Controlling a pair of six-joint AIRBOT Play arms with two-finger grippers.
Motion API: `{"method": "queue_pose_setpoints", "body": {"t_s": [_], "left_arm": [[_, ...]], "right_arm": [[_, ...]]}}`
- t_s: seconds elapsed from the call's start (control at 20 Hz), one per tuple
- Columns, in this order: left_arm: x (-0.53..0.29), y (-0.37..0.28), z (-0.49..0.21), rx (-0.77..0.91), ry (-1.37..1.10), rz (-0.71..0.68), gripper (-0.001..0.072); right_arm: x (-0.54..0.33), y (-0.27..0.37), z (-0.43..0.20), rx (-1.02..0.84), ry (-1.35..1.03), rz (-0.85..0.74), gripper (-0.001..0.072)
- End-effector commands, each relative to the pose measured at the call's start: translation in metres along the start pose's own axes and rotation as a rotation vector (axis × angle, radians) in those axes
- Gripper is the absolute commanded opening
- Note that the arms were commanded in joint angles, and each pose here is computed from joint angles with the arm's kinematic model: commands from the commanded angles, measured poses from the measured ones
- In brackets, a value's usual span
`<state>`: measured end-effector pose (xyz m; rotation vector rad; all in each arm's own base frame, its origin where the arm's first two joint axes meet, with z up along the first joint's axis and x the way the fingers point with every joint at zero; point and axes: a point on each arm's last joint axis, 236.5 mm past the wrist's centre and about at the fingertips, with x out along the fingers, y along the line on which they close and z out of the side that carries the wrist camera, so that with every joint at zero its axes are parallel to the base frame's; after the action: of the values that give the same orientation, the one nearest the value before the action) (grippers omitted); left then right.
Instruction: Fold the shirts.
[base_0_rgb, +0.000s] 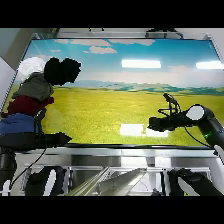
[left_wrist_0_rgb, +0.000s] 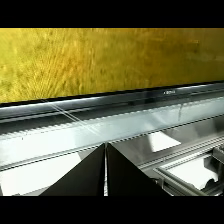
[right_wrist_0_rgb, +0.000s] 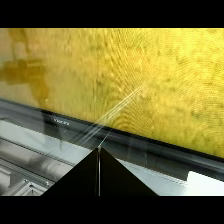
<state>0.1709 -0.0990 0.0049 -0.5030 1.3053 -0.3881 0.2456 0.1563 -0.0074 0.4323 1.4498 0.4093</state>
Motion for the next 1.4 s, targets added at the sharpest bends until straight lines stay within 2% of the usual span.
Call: {"method": "queue_pose_setpoints", "body": {"t_s": [0.0, 0.35, 0.65, 0.85, 0.9, 0.95, 1.0, 1.05, 1.1, 1.35], "left_arm": [[0.0, 0.0, 0.0, -0.001, 0.0, 0.0, 0.0011], [0.0, 0.0, 0.001, -0.001, -0.007, 0.0, 0.0011], [-0.007, 0.012, 0.053, 0.004, -0.225, 0.055, 0.0011], [-0.049, 0.05, 0.122, 0.088, -0.32, 0.293, 0.0014], [-0.058, 0.057, 0.145, 0.106, -0.31, 0.336, 0.0236], [-0.065, 0.062, 0.173, 0.115, -0.304, 0.359, 0.0701], [-0.067, 0.069, 0.2, 0.115, -0.296, 0.374, 0.0689], [-0.066, 0.074, 0.232, 0.117, -0.29, 0.378, 0.0689], [-0.063, 0.079, 0.261, 0.128, -0.287, 0.377, 0.0689], [-0.018, 0.126, 0.395, 0.139, -0.306, 0.369, 0.0689]], "right_arm": [[0.0, 0.0, 0.0, 0.0, 0.002, 0.0, 0.0025], [0.0, 0.0, 0.0, 0.001, -0.001, 0.001, 0.0025], [0.0, 0.0, 0.016, 0.001, -0.069, 0.0, 0.0025], [-0.007, 0.0, 0.061, 0.002, -0.26, 0.001, 0.0026], [-0.011, 0.0, 0.071, 0.002, -0.306, 0.0, 0.0031], [-0.013, 0.0, 0.079, 0.001, -0.342, -0.001, 0.0033], [-0.016, -0.001, 0.087, 0.0, -0.375, -0.005, 0.0097], [-0.018, -0.002, 0.093, 0.002, -0.401, -0.006, 0.0312], [-0.018, -0.003, 0.097, 0.004, -0.417, -0.008, 0.0409], [-0.006, -0.019, 0.111, 0.018, -0.433, -0.045, 0.0407]]}}
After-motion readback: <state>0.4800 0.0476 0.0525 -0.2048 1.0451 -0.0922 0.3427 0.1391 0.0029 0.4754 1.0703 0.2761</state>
